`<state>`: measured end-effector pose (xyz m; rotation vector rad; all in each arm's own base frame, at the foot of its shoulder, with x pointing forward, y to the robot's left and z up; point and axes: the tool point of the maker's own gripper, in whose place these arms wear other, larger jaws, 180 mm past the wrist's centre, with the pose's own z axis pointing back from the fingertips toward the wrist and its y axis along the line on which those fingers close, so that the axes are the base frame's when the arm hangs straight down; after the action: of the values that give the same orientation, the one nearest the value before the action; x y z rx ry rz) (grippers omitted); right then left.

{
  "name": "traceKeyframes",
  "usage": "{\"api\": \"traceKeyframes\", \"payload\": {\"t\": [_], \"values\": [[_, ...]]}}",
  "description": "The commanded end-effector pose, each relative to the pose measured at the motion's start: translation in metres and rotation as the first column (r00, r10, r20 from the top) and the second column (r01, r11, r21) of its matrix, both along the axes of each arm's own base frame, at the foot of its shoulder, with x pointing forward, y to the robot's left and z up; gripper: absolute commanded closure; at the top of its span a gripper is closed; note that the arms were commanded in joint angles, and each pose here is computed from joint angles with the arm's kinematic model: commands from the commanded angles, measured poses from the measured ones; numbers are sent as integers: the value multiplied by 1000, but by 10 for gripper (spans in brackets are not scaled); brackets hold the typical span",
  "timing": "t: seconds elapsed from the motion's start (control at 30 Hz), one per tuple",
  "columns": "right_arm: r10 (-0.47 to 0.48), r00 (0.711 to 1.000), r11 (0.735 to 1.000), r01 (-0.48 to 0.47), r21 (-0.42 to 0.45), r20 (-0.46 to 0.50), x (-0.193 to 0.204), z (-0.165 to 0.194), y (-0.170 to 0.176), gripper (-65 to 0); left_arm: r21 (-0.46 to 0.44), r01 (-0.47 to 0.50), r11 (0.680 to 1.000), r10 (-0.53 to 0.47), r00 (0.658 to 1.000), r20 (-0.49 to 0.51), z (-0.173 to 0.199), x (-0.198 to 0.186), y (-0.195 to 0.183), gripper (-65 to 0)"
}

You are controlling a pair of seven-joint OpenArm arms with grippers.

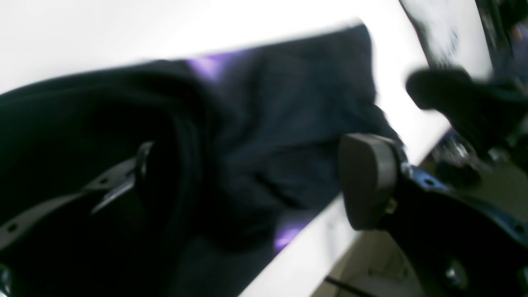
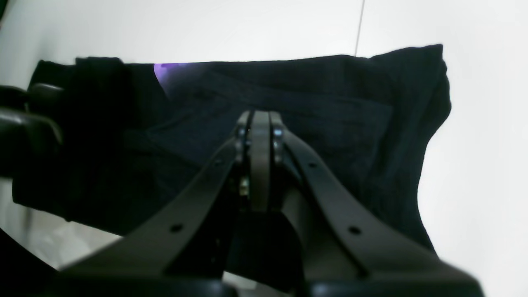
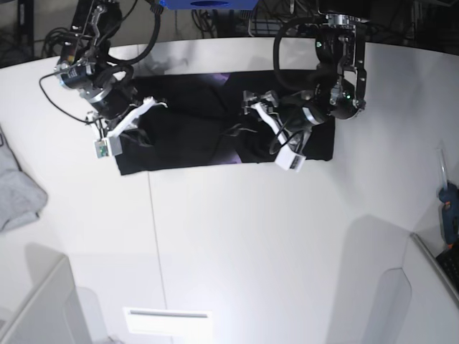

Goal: Fold the T-shirt properly
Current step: 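Fold the hem end of the strip over toward the right gripper with left gripper, then regrasp the folded strip ends with both grippers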

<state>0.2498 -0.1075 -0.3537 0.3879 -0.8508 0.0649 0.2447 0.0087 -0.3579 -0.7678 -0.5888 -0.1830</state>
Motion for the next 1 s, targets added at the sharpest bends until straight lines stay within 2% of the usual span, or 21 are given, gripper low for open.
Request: {"api": "traceKeyframes", "payload": {"t": [0.0,0.1,0.3,0.4,0.43,0.5,0.63,0.67,0.7,0.77,0.83,0.87,0.97], "values": [[-5,999,1000,5,11,44,6,11,0,0,-39,26,999,-24,999,46,14,5,-12,-541],[-6,999,1000,6,10,45,6,11,-1,0,-48,75,996,-72,995,66,21,4,-28,-541],[-8,999,1000,8,9,45,5,11,-1,0,-43,74,996,-70,995,75,23,5,-26,-540],[-52,997,999,52,-4,49,6,12,-17,0,-30,66,997,-64,995,75,22,4,-19,-536],[-69,996,998,69,-10,50,7,12,-24,0,-12,46,999,-45,996,83,22,7,-8,-515],[-100,993,995,101,-20,58,9,15,-36,0,20,-23,1000,21,996,90,22,6,21,-398],[-120,993,993,120,-18,-21,8,11,-53,0,114,-198,973,187,977,102,20,5,97,0],[-125,991,992,125,0,-45,7,11,-57,0,136,-233,963,220,970,104,19,4,113,0],[-131,989,991,134,28,-65,7,13,-61,-72,164,-275,947,260,960,106,18,2,134,0],[-145,986,985,151,78,-85,8,17,-70,-270,224,-345,911,327,938,115,17,-5,173,0],[-148,984,981,158,109,-96,10,18,-79,-411,271,-383,883,353,923,153,21,-10,202,0],[-146,984,981,158,116,-102,12,18,-83,-443,289,-396,871,361,917,169,21,-15,216,0],[-142,979,980,160,115,-147,16,5,-94,-429,341,-407,847,354,912,208,18,-25,244,0]]}}
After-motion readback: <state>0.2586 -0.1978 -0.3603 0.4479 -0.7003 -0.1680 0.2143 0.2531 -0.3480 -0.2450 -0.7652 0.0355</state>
